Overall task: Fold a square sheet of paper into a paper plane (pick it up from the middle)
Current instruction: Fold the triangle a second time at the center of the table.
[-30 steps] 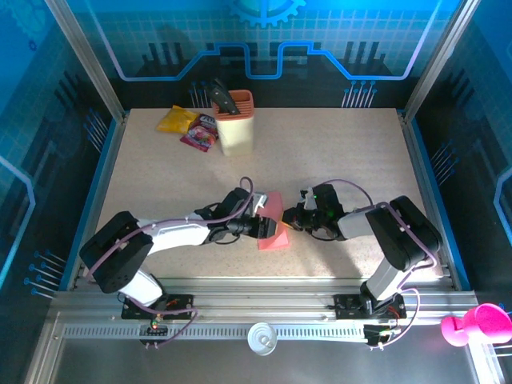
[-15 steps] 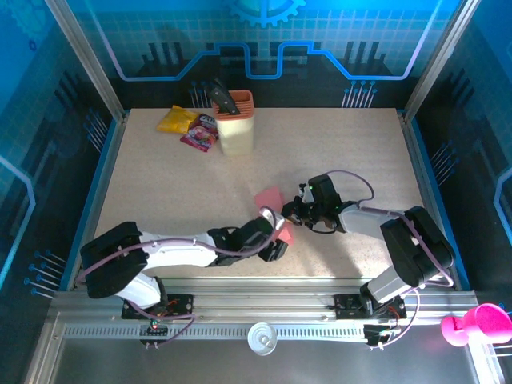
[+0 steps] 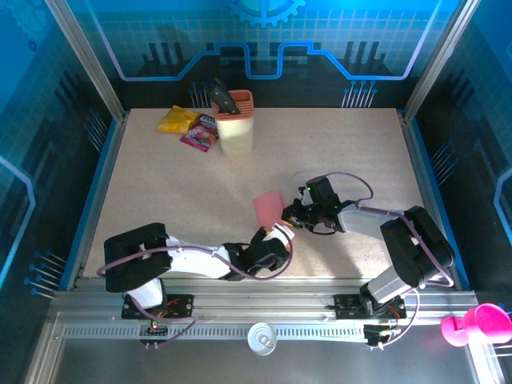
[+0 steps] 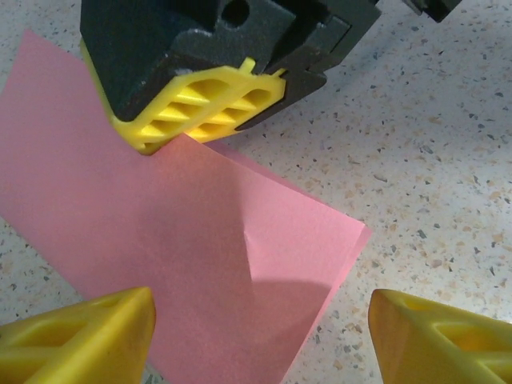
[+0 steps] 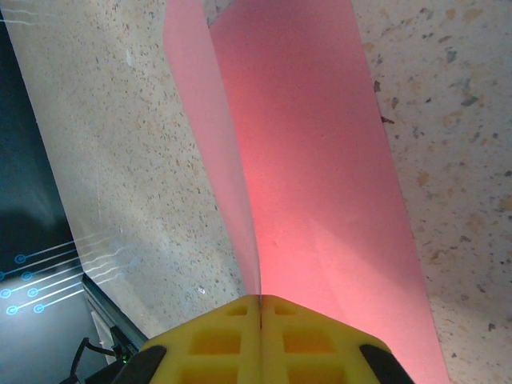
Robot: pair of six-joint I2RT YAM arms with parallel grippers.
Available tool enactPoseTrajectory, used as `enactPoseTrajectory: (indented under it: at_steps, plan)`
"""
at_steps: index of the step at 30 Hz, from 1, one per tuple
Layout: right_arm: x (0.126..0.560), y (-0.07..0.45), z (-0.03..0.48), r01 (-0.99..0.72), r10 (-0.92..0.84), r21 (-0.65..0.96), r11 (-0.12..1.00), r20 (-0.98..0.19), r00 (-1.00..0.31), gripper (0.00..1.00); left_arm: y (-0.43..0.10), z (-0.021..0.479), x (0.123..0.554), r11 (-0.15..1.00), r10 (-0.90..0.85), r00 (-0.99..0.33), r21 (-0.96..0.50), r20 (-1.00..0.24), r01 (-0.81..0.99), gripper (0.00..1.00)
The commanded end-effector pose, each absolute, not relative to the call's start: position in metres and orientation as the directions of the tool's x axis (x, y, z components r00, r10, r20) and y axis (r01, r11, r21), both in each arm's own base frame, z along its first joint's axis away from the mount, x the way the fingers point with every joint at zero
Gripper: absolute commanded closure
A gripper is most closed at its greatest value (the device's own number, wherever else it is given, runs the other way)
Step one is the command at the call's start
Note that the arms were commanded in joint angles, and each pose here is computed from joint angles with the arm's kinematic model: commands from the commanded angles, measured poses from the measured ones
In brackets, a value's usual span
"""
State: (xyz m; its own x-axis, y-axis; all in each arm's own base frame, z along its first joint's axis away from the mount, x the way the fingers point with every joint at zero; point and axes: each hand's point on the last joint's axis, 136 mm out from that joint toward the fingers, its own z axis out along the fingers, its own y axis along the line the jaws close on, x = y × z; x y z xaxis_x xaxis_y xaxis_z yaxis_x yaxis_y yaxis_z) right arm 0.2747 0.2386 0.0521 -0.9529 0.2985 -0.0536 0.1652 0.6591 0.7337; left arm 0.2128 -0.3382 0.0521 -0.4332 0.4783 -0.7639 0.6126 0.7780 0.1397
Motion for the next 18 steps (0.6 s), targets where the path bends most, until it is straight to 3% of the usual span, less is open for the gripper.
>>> enactPoseTrajectory:
  at_steps: [1, 11, 18]
  plan:
    - [0.276, 0.242, 0.054, 0.160, 0.290, 0.724, 0.671, -0.057, -0.955, 1.00, -0.353, 0.061, 0.217, 0.771, 0.469, -0.387, 0.155, -0.793, 0.617, 0.27]
    - [0.275, 0.242, 0.049, 0.172, 0.293, 0.724, 0.667, -0.044, -0.955, 1.00, -0.359, 0.055, 0.231, 0.784, 0.503, -0.359, 0.240, -0.786, 0.573, 0.26]
    - [0.271, 0.240, 0.042, 0.182, 0.295, 0.718, 0.672, -0.034, -0.955, 1.00, -0.355, 0.064, 0.234, 0.786, 0.499, -0.334, 0.256, -0.800, 0.562, 0.36]
